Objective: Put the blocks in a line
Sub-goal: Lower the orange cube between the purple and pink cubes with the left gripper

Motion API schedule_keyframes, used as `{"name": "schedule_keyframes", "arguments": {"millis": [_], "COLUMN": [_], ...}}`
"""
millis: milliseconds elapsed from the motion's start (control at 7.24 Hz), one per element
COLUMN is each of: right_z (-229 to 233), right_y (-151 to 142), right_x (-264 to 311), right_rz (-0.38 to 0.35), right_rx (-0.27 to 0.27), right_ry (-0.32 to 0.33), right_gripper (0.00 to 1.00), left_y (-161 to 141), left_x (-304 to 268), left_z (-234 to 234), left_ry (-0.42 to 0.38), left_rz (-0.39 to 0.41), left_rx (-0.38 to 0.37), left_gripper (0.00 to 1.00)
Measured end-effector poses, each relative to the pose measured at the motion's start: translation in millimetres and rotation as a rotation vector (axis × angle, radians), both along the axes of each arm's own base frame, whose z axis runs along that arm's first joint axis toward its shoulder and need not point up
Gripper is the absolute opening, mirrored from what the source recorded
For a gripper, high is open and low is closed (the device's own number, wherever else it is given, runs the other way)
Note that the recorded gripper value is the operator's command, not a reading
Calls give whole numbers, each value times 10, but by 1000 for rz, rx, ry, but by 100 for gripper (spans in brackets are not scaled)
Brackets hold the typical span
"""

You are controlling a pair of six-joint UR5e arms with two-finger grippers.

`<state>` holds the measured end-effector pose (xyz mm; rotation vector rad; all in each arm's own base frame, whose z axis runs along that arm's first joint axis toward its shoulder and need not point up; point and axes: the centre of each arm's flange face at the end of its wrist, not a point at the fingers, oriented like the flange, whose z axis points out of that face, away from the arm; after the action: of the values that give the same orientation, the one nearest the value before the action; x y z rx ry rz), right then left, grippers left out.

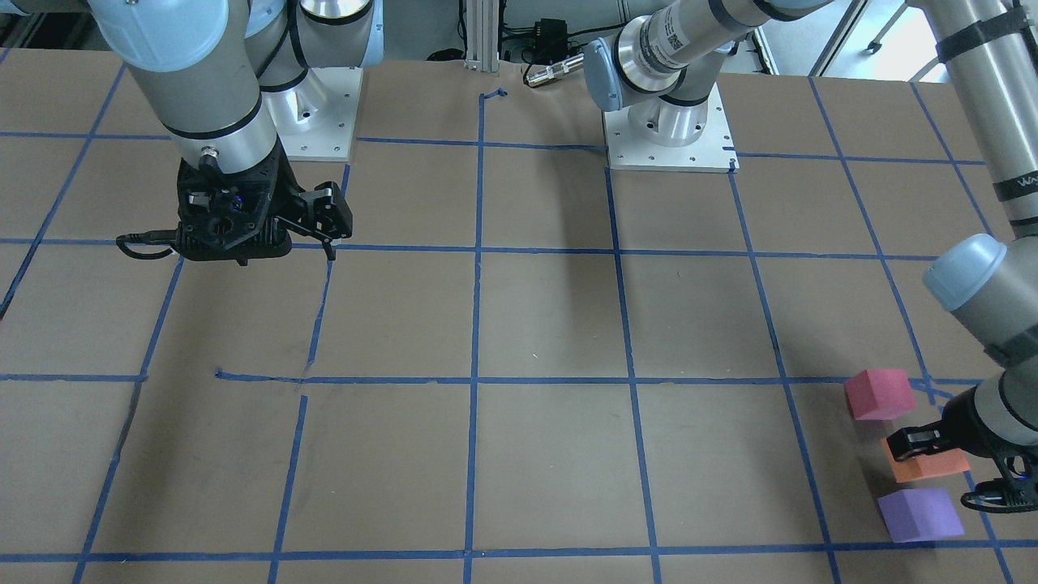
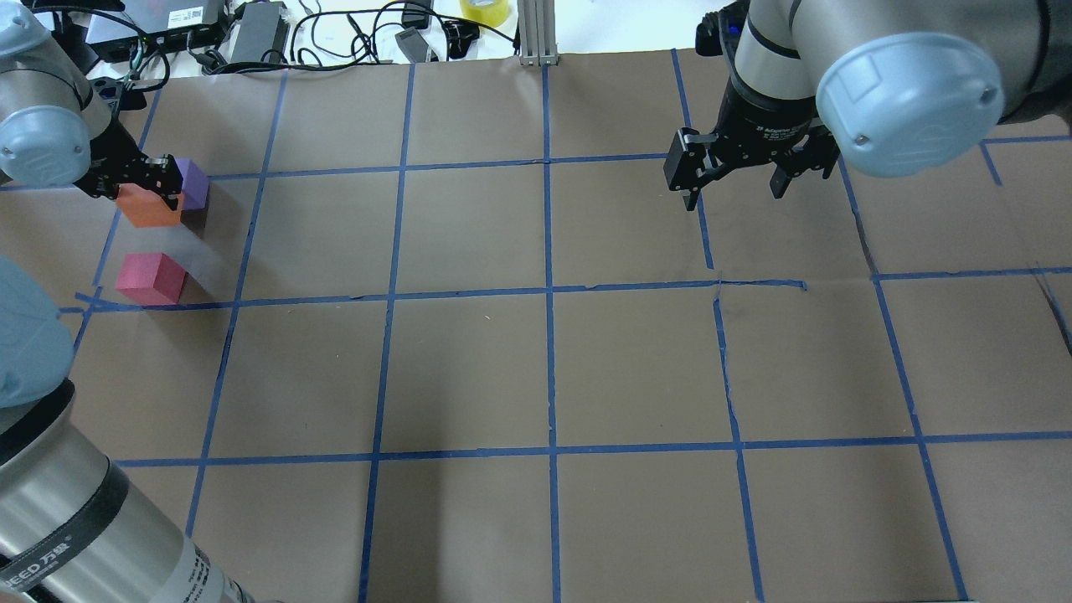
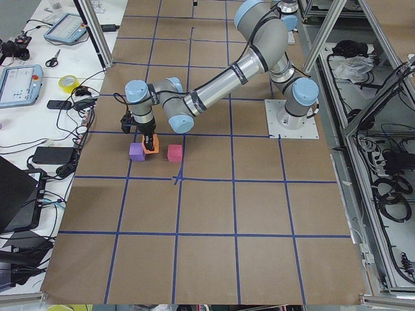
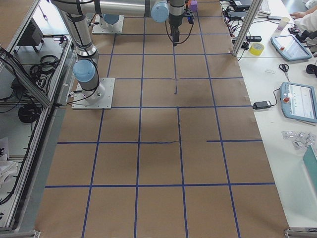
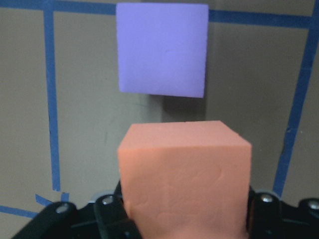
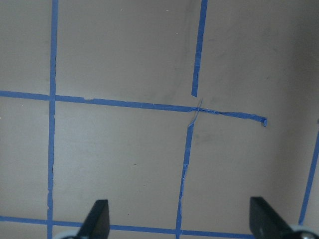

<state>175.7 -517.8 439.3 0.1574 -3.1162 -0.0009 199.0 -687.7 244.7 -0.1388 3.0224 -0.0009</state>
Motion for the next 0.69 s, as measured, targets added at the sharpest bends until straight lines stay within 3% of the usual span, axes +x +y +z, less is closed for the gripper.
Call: {"name": "schedule_keyframes", "arguments": {"millis": [691], "right_z": [9], "right_y": [4], "right_x": [2], "right_rz": [1], "right_rx": [-2], "right_ry": [-3], "right_gripper": [100], "left_y": [53], "left_x": [108], "left_z": [-195], "left_ry": [31], "left_rz": [-66], "left_rx": [29], "left_gripper": [0]}}
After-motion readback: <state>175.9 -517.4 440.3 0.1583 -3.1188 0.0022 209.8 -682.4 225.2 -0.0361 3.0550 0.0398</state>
